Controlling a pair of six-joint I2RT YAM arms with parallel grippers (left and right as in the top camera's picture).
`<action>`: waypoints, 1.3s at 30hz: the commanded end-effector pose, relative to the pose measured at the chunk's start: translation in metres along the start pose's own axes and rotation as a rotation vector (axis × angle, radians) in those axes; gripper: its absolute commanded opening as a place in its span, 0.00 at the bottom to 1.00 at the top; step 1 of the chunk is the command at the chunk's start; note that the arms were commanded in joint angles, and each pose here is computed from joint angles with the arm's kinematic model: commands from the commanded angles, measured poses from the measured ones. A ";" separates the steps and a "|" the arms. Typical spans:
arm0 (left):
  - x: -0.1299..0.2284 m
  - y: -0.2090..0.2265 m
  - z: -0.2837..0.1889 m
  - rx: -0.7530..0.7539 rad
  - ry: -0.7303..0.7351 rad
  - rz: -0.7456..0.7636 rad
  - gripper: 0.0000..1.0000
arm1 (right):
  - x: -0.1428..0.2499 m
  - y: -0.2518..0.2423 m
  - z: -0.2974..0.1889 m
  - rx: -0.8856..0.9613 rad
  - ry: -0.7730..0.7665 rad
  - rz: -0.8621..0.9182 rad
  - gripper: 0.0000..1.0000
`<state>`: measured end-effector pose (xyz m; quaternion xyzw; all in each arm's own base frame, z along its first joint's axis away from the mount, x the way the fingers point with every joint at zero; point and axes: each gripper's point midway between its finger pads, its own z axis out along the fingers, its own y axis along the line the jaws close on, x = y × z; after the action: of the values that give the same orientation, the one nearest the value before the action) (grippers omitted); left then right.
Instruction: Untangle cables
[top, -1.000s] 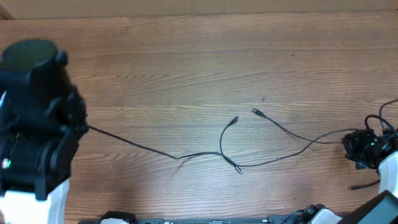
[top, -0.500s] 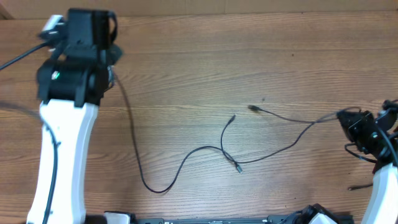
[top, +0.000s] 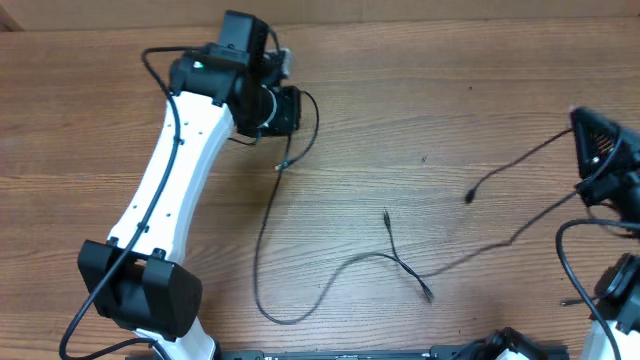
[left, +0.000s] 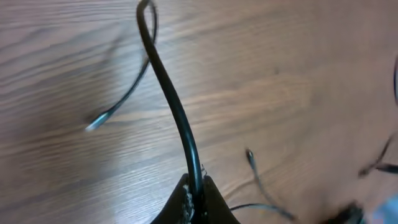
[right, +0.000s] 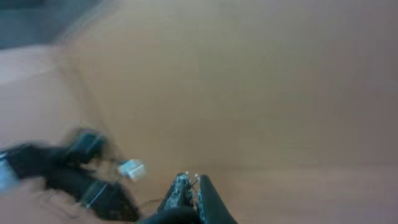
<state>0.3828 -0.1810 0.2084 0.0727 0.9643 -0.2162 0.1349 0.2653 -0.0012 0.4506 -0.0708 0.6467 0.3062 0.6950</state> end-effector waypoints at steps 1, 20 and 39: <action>0.011 -0.021 0.002 0.055 0.029 0.188 0.04 | -0.036 0.063 -0.005 -0.178 0.018 0.044 0.05; 0.026 0.024 -0.002 -0.225 0.076 0.017 0.04 | -0.116 -0.055 0.009 0.547 0.002 0.001 0.07; 0.027 0.024 -0.001 -0.228 0.074 -0.030 0.04 | -0.111 -0.279 0.054 1.114 0.063 -0.185 0.13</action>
<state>0.3617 -0.1588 0.1902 0.0686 0.9868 -0.1052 0.1020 0.4624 -0.2067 0.4427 0.2298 0.7607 -0.0489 0.6051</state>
